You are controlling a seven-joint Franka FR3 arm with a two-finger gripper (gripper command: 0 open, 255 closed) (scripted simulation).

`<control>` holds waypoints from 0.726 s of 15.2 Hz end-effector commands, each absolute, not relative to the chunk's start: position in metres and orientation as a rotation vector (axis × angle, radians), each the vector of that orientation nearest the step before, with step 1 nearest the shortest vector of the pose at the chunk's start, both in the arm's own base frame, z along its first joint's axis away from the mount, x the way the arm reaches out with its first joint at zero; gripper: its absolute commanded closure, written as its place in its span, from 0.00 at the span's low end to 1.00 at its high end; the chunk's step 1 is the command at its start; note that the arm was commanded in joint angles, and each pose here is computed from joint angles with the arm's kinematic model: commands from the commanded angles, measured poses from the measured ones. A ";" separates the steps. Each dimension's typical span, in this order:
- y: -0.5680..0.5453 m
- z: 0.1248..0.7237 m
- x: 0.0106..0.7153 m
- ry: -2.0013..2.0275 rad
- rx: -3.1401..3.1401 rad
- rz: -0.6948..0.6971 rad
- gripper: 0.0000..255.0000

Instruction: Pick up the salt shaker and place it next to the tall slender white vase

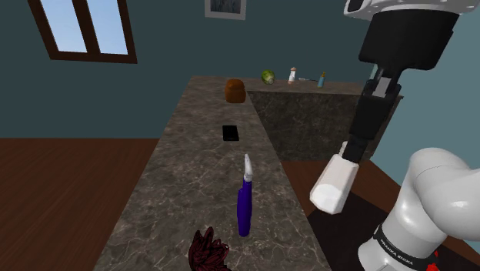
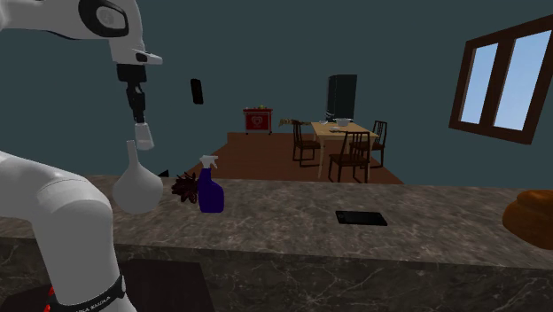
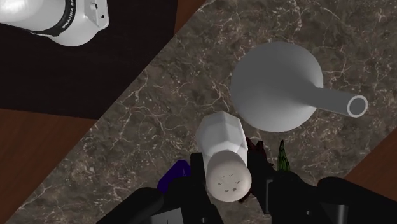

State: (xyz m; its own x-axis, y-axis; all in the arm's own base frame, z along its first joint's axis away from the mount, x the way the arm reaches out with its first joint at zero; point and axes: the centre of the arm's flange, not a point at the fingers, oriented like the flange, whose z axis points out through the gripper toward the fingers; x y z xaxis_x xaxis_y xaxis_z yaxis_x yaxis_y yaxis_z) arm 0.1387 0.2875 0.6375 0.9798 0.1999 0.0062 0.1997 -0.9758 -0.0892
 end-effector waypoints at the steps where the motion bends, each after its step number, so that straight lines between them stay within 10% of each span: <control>1: 0.288 0.627 0.139 -0.307 -3.036 0.004 1.00; 11: 0.288 0.575 0.139 -0.307 -3.036 0.004 1.00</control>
